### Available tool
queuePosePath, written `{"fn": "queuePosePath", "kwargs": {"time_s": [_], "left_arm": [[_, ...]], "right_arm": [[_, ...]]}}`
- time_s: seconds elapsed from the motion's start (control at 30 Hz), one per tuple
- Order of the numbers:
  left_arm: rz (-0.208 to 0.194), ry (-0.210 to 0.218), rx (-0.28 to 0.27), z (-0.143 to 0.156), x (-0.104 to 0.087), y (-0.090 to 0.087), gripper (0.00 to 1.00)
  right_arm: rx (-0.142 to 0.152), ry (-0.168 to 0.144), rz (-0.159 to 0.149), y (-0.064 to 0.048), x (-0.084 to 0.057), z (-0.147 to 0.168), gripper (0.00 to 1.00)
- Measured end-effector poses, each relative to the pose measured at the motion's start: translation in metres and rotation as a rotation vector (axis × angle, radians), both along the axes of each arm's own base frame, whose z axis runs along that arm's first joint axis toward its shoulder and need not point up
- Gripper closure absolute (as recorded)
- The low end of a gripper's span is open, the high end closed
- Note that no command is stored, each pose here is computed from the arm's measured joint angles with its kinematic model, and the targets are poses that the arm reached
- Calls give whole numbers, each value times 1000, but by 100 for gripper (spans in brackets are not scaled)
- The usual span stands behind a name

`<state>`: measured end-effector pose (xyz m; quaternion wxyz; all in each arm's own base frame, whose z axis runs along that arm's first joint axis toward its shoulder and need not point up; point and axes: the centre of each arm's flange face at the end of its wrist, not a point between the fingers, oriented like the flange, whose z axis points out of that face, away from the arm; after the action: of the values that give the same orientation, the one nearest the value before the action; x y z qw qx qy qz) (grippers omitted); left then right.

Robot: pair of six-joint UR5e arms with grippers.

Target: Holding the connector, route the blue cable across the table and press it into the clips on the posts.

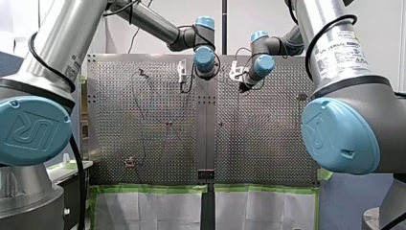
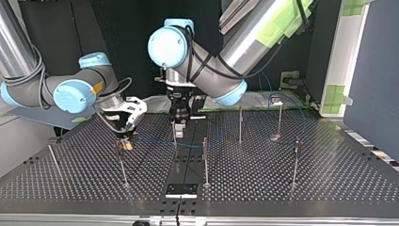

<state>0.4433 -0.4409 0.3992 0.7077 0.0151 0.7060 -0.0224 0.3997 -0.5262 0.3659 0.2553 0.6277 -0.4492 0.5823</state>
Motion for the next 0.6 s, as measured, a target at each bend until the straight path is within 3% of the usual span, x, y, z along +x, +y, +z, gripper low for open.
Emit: {"fn": "queuePosePath", "kwargs": {"time_s": [0.27,0.6], "left_arm": [[31,-7,5,-11,26,-12,0],[67,-90,-59,21,58,-8,0]], "right_arm": [[0,1,0,0,0,-1,100],[-1,1,0,0,0,-1,100]]}}
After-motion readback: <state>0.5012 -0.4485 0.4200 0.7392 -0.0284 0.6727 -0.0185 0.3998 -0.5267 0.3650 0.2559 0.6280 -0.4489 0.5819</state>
